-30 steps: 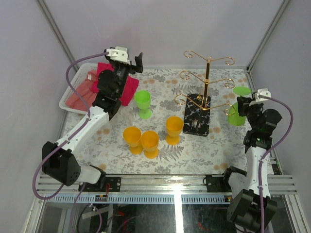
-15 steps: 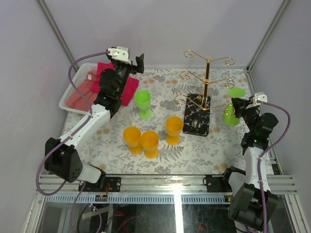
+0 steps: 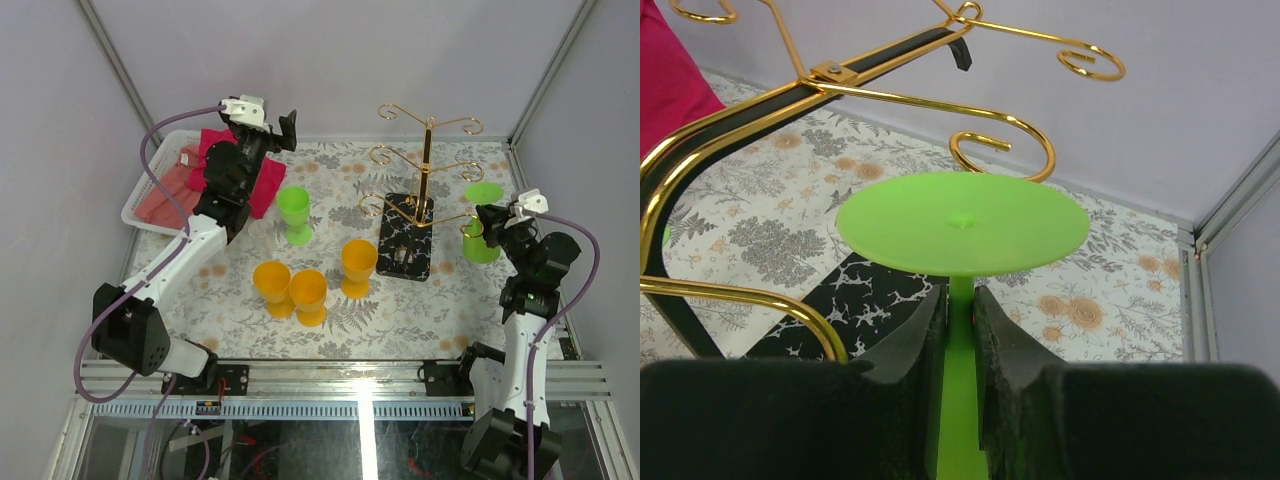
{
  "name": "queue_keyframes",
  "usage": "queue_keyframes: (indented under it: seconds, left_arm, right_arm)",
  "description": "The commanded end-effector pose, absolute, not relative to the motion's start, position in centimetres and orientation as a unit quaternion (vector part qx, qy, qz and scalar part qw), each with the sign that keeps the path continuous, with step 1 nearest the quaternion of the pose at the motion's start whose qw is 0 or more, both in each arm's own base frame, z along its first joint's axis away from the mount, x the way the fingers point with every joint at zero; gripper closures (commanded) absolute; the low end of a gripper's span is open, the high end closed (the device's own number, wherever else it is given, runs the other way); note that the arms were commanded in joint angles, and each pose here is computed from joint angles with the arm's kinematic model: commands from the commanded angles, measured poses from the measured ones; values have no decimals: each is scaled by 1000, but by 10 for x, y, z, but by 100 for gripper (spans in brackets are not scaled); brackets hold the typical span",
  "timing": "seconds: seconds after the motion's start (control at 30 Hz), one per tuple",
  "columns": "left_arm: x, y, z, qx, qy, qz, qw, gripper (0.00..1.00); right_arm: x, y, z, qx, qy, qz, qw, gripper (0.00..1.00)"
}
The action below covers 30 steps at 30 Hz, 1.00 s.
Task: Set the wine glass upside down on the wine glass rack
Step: Turn the wine glass upside down at the wine rack.
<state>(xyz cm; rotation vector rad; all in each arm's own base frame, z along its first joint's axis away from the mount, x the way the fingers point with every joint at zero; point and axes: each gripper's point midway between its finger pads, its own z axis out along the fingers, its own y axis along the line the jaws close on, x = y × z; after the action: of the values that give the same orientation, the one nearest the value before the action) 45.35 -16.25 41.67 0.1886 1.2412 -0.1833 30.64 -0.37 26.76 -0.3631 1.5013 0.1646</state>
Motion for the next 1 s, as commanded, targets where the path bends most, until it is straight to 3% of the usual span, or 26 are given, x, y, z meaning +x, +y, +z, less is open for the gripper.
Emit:
queue_keyframes:
  seconds: [0.0,0.97]
  left_arm:
    - [453,-157,441,73,548,-92,828,12]
    - [462,-161,436,81,553,-90,824,12]
  right_arm:
    - [301,-2,295,-191,652,51,732,100]
    - [338,-9,294,-162,594,91,783,100]
